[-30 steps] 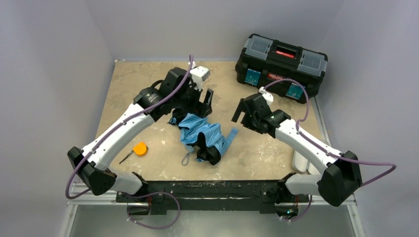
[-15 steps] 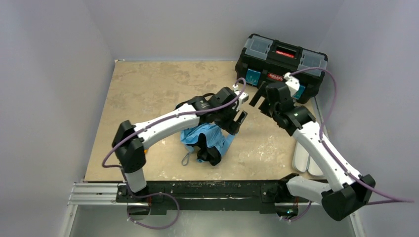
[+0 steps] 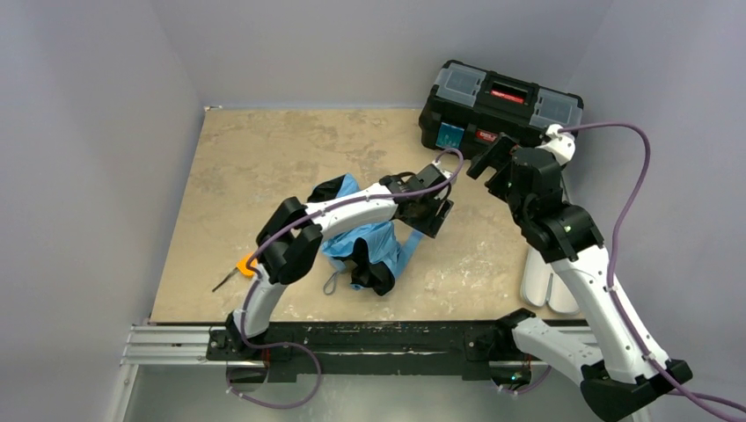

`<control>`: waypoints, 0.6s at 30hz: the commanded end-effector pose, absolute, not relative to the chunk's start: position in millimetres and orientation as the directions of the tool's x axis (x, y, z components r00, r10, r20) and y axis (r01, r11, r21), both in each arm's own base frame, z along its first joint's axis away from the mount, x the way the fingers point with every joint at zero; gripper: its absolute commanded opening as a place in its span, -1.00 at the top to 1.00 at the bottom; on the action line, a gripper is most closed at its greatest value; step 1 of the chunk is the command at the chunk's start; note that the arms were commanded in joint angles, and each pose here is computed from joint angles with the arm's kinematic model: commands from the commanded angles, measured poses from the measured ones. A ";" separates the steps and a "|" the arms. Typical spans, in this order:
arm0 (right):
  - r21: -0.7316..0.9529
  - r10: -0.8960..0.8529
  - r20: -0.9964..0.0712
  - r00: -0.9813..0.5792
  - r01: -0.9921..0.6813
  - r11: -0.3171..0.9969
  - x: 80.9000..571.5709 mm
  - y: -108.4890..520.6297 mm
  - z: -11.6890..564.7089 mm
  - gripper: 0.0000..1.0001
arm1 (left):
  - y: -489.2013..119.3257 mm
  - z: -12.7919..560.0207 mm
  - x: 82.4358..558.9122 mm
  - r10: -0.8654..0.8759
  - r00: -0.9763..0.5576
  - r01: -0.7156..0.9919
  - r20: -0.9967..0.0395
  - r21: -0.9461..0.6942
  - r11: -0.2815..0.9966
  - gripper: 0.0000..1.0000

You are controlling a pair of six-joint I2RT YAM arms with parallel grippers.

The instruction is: Put away the umbrella

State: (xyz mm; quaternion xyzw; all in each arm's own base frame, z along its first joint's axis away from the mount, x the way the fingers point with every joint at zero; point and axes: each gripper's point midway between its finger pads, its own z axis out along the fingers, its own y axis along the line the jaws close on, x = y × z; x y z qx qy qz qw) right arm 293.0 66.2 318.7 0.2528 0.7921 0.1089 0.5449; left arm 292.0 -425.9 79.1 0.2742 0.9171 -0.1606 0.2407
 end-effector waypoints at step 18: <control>0.498 0.528 -0.803 -0.277 0.176 0.849 285.6 78.4 336.9 -0.97 | -405.4 -1.2 303.2 0.334 -0.838 0.437 -0.431 -0.164 0.885 0.14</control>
